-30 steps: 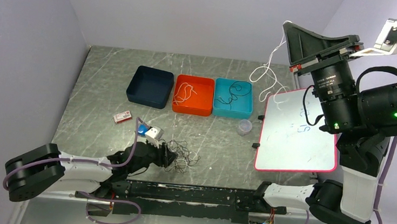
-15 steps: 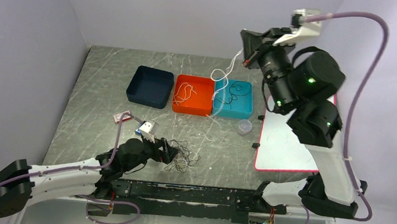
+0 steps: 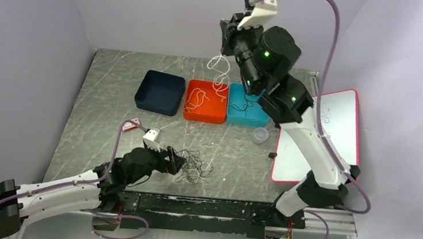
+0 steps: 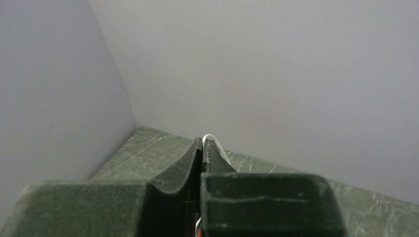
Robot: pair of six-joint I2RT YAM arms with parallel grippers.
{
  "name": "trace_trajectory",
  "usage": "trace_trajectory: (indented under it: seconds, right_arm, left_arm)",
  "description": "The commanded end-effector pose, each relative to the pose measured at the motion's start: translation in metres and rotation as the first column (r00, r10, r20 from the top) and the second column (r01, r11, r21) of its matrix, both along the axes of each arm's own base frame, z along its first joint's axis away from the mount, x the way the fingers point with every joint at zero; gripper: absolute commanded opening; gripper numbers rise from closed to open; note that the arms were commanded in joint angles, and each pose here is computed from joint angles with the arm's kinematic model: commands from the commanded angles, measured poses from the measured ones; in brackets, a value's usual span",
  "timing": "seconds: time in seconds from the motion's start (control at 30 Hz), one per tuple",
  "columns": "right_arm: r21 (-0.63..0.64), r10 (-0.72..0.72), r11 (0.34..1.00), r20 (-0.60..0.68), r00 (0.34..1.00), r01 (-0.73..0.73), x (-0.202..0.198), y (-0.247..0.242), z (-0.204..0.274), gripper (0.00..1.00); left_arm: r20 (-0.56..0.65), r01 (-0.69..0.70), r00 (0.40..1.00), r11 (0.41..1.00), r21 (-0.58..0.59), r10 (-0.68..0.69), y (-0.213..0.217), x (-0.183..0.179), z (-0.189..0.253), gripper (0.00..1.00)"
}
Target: Untangle the cables
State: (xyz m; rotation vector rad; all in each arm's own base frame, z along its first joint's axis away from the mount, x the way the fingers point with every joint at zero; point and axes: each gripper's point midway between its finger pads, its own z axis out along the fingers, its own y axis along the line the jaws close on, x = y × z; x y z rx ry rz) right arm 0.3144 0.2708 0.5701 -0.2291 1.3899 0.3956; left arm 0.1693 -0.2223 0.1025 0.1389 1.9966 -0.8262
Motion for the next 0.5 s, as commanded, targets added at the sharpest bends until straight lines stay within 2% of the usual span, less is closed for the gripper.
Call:
trace_trajectory:
  seconds: [0.0, 0.2, 0.47]
  right_arm:
    - [0.018, -0.001, 1.000, 0.035, 0.999, 0.000, 0.032, 0.003, 0.009, 0.00]
    - [0.017, 0.073, 0.997, -0.085, 0.994, -0.072, 0.095, 0.007, -0.048, 0.00]
    - [0.008, 0.100, 0.995, -0.161, 0.982, -0.100, 0.120, 0.015, -0.090, 0.00]
  left_arm:
    - [-0.003, -0.032, 0.999, 0.999, -0.007, 0.032, 0.004, 0.003, 0.007, 0.94]
    - [-0.005, -0.036, 0.999, 0.999, -0.001, 0.036, 0.006, 0.003, 0.009, 0.94]
    - [-0.007, -0.050, 0.999, 0.999, 0.011, 0.050, 0.011, 0.003, 0.006, 0.94]
